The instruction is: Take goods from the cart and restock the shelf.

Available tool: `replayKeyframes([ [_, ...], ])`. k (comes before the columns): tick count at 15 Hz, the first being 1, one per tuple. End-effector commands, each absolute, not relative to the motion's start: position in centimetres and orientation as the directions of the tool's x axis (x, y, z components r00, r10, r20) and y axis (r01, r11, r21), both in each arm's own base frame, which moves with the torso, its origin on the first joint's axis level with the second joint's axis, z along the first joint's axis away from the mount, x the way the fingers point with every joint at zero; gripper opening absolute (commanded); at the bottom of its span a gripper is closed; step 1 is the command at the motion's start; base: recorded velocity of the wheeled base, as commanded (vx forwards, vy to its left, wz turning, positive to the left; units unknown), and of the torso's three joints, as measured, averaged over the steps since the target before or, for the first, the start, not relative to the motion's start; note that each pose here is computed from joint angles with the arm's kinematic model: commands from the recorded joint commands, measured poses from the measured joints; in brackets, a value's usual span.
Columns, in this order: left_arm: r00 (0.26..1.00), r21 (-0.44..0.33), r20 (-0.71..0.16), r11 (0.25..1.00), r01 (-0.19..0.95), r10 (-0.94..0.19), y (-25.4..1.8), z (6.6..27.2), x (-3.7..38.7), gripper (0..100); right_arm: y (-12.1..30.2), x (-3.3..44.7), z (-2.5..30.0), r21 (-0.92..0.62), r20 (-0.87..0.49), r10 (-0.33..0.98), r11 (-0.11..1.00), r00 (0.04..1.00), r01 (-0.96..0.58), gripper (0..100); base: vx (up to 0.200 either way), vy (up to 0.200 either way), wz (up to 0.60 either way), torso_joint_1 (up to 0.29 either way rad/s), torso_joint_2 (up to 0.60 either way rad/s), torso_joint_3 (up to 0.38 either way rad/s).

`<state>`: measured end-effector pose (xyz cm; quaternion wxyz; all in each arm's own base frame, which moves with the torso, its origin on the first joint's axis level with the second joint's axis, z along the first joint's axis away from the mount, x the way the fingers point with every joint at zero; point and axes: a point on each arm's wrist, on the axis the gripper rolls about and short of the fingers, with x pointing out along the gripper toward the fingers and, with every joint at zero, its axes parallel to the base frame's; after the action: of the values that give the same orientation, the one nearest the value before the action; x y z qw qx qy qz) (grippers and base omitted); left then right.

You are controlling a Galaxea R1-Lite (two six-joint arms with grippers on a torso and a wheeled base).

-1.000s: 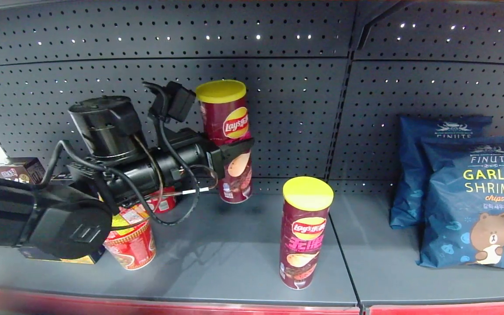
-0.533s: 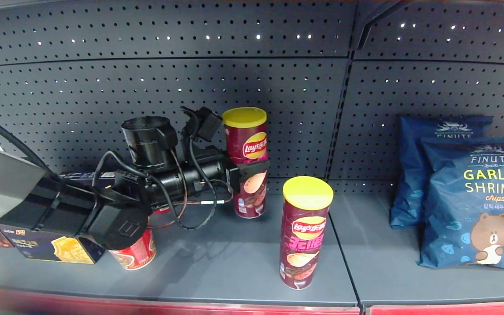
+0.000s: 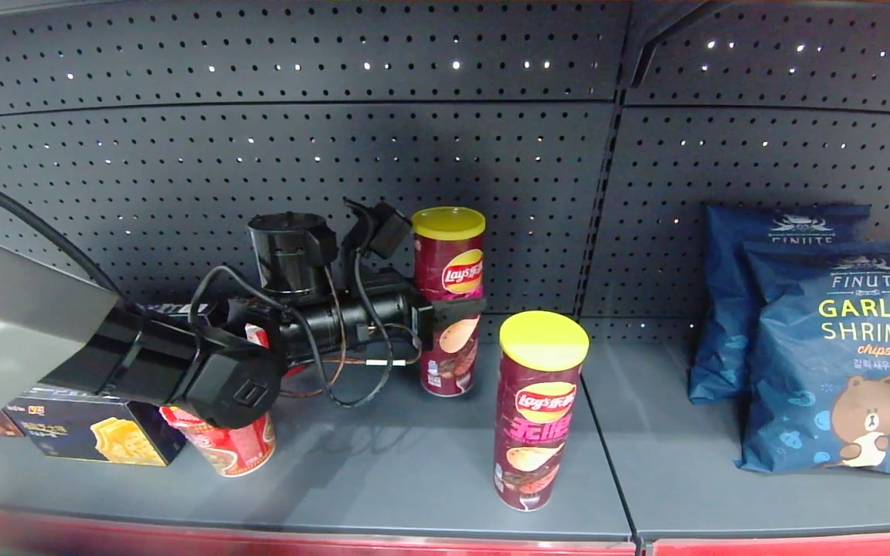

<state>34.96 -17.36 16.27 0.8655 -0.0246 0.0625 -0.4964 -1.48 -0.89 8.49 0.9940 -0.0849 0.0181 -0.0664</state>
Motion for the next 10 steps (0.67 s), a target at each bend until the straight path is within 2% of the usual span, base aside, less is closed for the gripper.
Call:
replayKeyframes([
  [1,0.491,-0.097,-0.071,0.496,0.863,-0.868,-17.6,16.8,35.1,0,-0.9,-1.5,8.5,-0.172,-0.028,-0.135,0.977,0.991,0.128,100,0.000,0.000,0.00,0.000,0.00,0.000],
  [3,0.489,-0.128,-0.118,0.502,0.855,-0.864,-17.6,16.9,35.2,0,-0.9,-1.5,8.5,-0.171,-0.029,-0.135,0.977,0.990,0.128,100,0.000,0.000,0.00,0.000,0.00,0.000],
  [7,0.492,-0.113,-0.095,0.500,0.858,-0.866,-18.3,17.3,36.9,0,-0.9,-1.5,8.5,-0.171,-0.029,-0.135,0.977,0.990,0.128,100,0.000,0.000,0.00,0.000,0.00,0.000],
  [10,0.493,-0.110,-0.094,0.502,0.858,-0.865,-19.3,16.9,38.2,0,-0.9,-1.5,8.5,-0.171,-0.029,-0.135,0.977,0.990,0.128,100,0.000,0.000,0.00,0.000,0.00,0.000],
])
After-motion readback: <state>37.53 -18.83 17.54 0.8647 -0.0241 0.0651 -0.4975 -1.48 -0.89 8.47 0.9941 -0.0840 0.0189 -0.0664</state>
